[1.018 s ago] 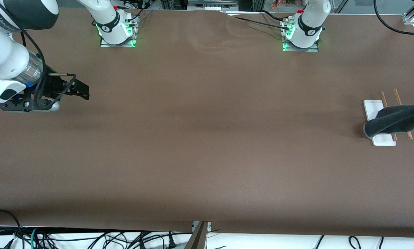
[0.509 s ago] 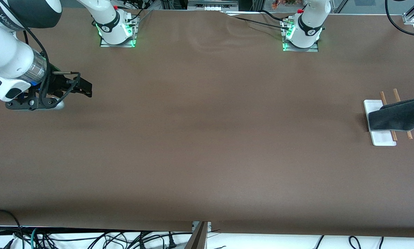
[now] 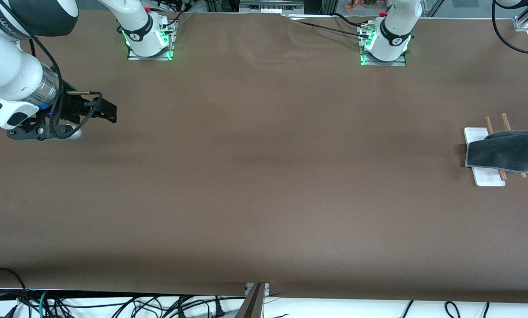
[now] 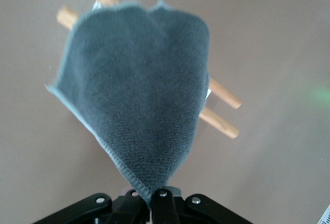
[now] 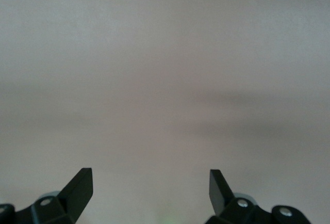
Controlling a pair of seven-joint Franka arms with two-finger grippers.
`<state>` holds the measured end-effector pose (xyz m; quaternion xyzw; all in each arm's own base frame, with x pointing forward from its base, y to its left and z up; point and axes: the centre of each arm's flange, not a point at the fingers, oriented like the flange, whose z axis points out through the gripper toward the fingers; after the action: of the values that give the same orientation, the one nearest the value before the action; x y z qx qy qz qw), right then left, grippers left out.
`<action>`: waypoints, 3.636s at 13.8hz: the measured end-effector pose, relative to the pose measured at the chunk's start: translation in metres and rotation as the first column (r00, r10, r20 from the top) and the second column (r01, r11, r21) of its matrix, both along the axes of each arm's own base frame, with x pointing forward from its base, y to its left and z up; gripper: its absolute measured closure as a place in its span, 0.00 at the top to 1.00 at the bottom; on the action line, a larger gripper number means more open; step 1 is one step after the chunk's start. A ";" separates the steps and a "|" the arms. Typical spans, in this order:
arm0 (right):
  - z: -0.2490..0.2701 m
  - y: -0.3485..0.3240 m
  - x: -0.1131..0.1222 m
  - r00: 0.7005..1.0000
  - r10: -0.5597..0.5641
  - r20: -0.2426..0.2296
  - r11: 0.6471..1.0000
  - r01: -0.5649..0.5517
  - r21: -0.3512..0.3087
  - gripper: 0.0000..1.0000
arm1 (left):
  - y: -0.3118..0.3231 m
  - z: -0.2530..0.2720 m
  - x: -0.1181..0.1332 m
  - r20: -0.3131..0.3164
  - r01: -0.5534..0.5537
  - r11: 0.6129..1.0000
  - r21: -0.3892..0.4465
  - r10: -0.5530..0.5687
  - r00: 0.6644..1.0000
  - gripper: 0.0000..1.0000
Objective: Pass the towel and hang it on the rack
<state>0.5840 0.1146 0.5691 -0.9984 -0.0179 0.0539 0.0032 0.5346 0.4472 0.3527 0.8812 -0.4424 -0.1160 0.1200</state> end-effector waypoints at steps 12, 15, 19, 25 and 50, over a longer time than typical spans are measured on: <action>0.000 0.000 0.000 1.000 0.000 0.000 1.000 0.000 -0.001 1.00 | 0.008 0.010 -0.002 0.024 -0.012 1.000 -0.003 0.012 1.000 1.00; 0.000 0.000 0.000 1.000 0.000 0.000 1.000 0.000 -0.002 1.00 | -0.043 0.067 0.024 0.044 -0.040 0.999 0.023 0.039 0.998 1.00; 0.000 0.000 0.000 1.000 0.000 0.000 1.000 0.000 -0.002 1.00 | -0.165 0.138 0.066 0.055 -0.144 0.986 0.086 0.139 0.989 1.00; 0.000 0.000 0.000 1.000 0.000 0.000 1.000 0.000 -0.003 1.00 | -0.354 0.157 0.112 0.053 -0.228 0.966 0.124 0.223 0.973 1.00; 0.000 0.000 0.000 1.000 0.000 0.001 1.000 0.000 -0.004 1.00 | -0.505 0.212 0.012 0.322 -0.823 0.559 0.103 0.764 0.559 1.00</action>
<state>0.5841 0.1142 0.5691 -0.9984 -0.0180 0.0536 0.0010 0.5468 -0.0576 0.5643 0.9999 0.0123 0.0059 -0.0033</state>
